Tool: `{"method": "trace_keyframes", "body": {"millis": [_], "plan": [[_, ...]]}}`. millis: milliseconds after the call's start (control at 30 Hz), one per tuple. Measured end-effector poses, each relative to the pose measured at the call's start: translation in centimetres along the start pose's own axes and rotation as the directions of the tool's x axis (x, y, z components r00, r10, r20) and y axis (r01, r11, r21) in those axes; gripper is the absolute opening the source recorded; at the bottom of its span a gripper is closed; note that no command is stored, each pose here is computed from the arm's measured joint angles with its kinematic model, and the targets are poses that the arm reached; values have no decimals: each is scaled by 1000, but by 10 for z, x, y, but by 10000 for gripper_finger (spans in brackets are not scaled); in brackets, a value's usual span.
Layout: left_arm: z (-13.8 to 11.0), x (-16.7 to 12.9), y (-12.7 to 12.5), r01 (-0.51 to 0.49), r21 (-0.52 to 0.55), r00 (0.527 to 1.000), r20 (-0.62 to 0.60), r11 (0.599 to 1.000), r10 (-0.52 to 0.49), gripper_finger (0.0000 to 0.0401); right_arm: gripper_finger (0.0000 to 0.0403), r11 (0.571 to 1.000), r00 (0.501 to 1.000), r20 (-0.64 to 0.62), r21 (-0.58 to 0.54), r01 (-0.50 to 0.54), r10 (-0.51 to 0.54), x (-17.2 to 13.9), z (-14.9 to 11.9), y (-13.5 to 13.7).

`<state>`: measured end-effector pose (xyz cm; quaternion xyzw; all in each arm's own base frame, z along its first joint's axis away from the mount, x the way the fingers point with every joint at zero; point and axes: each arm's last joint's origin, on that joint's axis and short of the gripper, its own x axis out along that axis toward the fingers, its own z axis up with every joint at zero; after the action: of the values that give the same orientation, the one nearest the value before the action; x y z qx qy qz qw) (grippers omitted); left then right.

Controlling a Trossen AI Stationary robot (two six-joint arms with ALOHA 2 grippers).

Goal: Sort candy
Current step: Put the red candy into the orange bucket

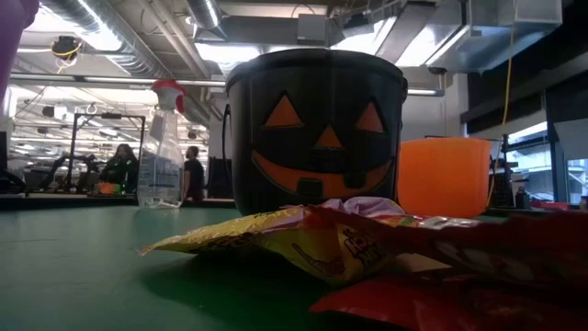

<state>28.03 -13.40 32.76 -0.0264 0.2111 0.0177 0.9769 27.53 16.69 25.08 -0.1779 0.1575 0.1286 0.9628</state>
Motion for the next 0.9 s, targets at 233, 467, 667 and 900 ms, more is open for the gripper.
{"method": "trace_keyframes", "body": {"millis": [233, 467, 667, 900], "plan": [[1, 0, 2, -57, -7, 998, 17, 998, 57, 171, 67, 987, 986, -27, -2, 163, -163, 8, -5, -30], [1, 0, 2, -78, -2, 997, 23, 997, 78, 171, 111, 978, 985, -49, 120, 170, -165, 17, -17, -75], [0, -1, 1, -75, 3, 997, 18, 997, 75, 171, 129, 977, 987, -49, 143, 159, -153, 18, -21, -86], [-3, -1, 2, -82, 16, 997, -10, 996, 82, 171, 131, 993, 1000, 13, 115, -2, 1, 16, -11, -62]]}}
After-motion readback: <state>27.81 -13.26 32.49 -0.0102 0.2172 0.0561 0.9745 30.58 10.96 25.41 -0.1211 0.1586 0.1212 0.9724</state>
